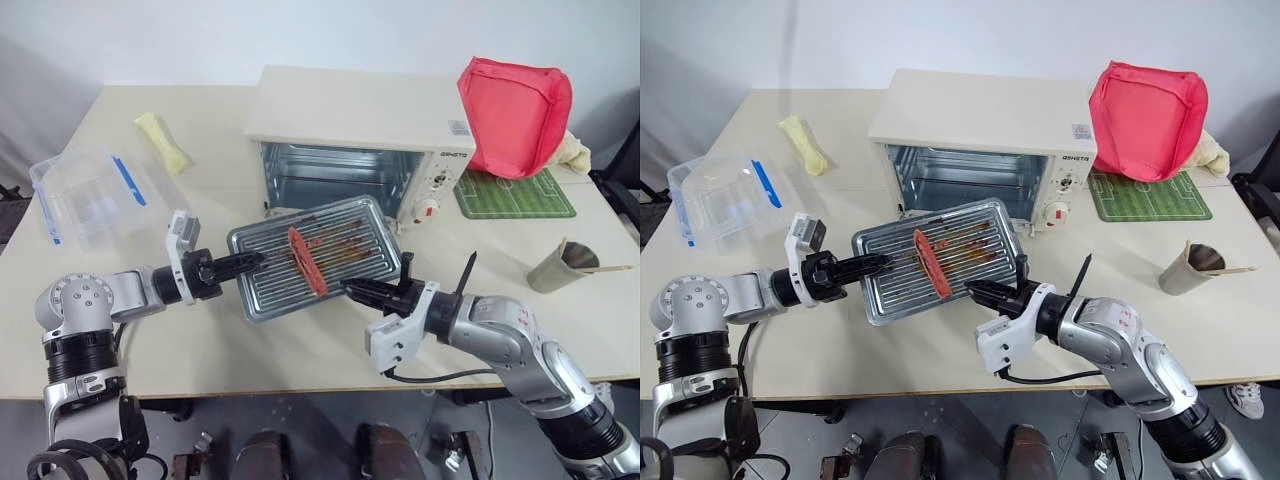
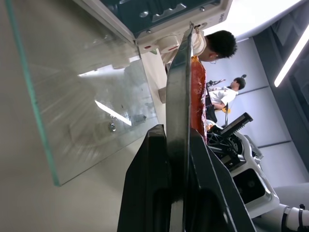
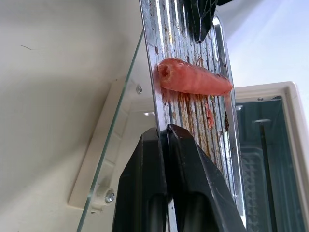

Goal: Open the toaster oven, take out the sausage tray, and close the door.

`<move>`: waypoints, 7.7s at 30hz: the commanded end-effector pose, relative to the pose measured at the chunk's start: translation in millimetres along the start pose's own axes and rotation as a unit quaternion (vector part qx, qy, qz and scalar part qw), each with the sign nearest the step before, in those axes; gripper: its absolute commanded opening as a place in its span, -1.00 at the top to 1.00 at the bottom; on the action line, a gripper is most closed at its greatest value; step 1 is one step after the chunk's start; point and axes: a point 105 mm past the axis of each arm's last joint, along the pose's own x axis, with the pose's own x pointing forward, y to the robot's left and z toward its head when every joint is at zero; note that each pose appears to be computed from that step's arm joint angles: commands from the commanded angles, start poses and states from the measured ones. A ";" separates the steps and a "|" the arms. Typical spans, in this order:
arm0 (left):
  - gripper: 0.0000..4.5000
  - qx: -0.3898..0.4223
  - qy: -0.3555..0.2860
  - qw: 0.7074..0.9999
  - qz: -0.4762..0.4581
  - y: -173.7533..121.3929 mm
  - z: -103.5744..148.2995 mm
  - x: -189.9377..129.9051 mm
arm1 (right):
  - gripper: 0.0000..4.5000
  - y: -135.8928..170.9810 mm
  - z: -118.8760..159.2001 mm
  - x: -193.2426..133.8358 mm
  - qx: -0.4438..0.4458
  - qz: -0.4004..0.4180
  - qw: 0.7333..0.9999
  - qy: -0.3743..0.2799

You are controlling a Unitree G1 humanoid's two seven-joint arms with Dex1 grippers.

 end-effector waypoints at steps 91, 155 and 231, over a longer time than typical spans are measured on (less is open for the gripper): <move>1.00 -0.119 -0.505 0.847 0.117 0.0 -48.6 -165.3 | -0.99 -20.4 -99.4 -98.6 0.572 0.044 0.807 -0.141; 1.00 -0.137 -0.398 0.904 0.078 2.5 -55.3 -123.0 | 0.99 -115.5 -127.5 -24.3 0.527 -0.077 0.813 -0.235; -0.97 0.158 0.146 0.974 0.069 33.0 44.8 38.5 | -1.00 0.8 -98.3 -166.3 0.529 0.031 0.846 -0.065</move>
